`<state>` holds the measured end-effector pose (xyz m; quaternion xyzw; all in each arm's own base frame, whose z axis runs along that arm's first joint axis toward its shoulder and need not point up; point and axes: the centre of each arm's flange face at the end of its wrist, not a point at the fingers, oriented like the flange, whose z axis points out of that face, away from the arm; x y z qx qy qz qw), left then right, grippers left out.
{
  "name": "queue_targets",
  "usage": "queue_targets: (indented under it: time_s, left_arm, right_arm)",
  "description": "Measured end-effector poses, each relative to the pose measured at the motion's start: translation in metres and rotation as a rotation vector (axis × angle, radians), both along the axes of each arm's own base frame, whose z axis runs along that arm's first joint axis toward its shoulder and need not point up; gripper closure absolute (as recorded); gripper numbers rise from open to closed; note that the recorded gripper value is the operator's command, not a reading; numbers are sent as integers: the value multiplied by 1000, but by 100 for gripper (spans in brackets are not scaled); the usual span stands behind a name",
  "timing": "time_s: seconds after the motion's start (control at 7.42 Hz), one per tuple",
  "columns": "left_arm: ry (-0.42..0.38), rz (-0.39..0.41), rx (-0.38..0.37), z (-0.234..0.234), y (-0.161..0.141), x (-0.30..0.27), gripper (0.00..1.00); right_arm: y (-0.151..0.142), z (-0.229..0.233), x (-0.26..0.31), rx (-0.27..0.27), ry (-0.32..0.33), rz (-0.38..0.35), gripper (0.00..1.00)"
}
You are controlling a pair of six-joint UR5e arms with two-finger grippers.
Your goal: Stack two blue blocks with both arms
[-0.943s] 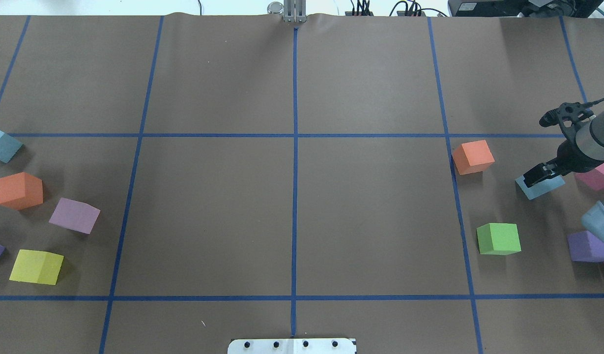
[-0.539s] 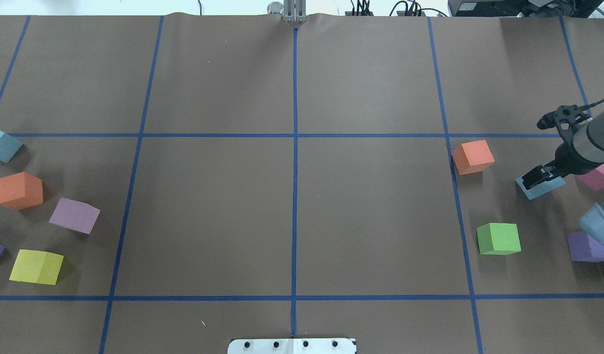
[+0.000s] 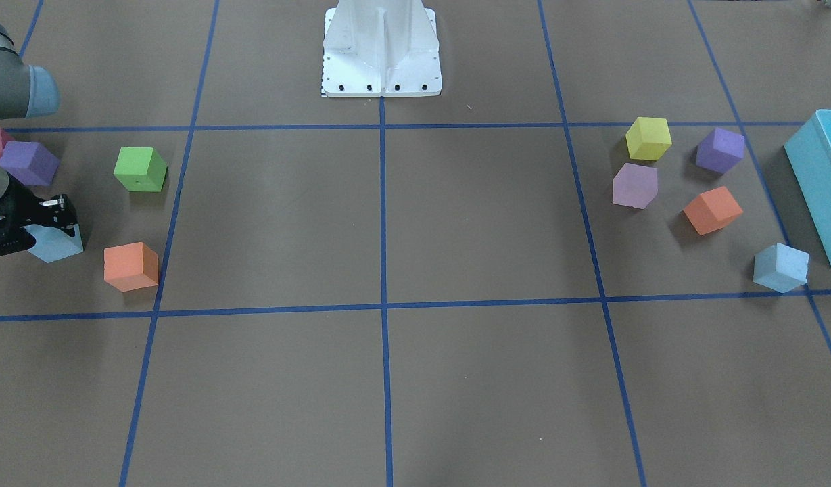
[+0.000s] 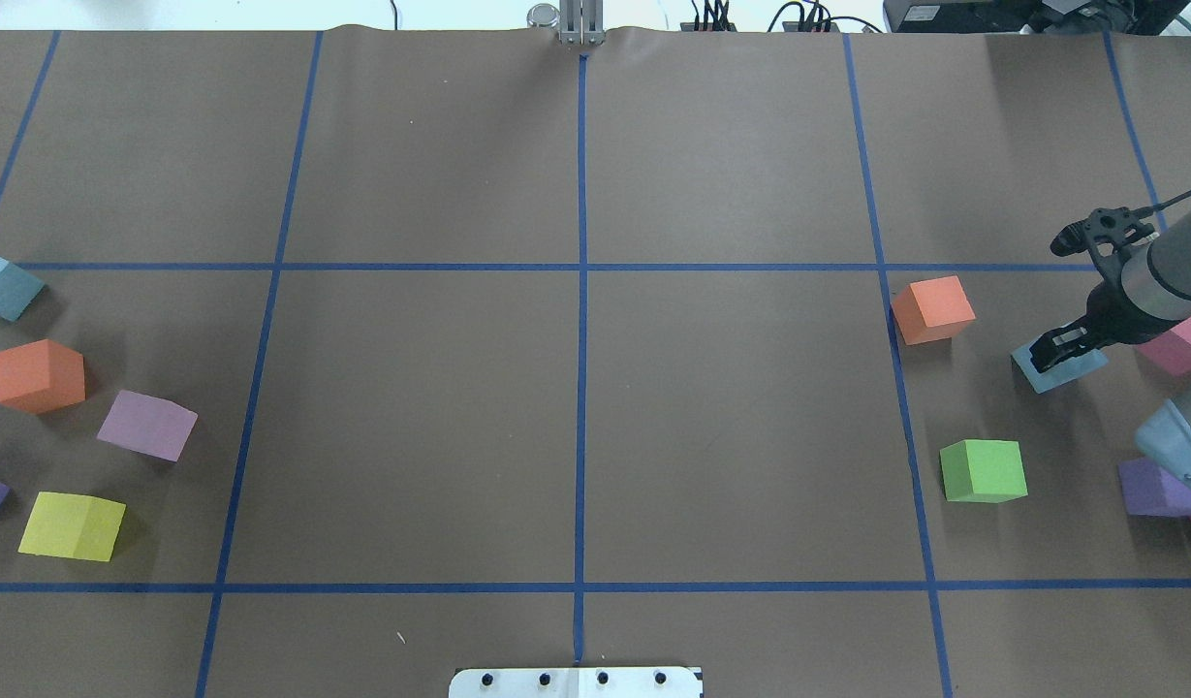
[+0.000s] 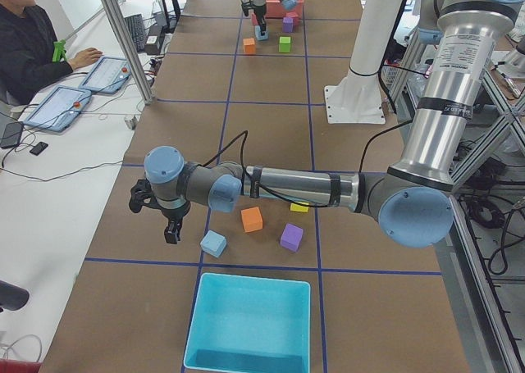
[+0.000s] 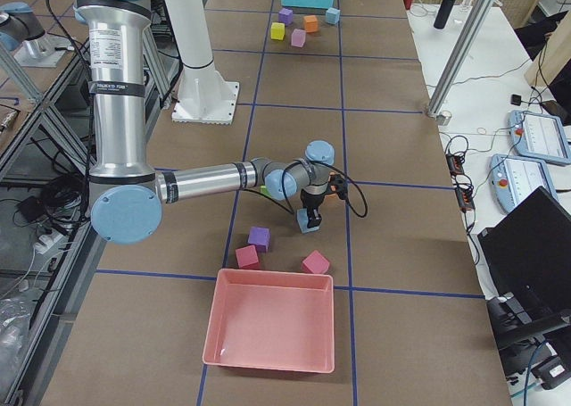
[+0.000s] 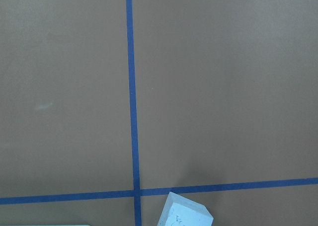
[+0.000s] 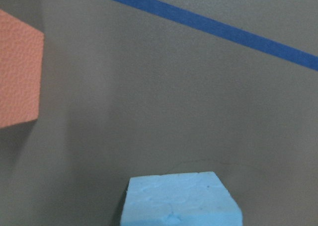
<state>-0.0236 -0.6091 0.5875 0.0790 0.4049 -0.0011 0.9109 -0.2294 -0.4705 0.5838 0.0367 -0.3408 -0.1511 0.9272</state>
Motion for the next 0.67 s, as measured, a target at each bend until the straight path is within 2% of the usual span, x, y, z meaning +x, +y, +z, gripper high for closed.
queue_targets:
  time_s: [0.13, 0.27, 0.4, 0.54, 0.67]
  left_arm:
    - [0, 0, 0, 0, 0, 0, 2]
    - [0, 0, 1, -1, 0, 0, 2]
    - [0, 0, 2, -1, 0, 0, 2]
    - [0, -1, 2, -1, 0, 0, 2]
    - [1, -2, 2, -1, 0, 0, 2]
  right_arm:
    - [-6, -11, 2, -1, -25, 4, 45]
    - [-25, -35, 14, -23, -63, 29, 45]
    - [-53, -82, 24, -67, -99, 59, 43]
    - [-81, -158, 23, -112, -112, 80, 43]
    - [-92, -236, 2, -159, -103, 95, 43]
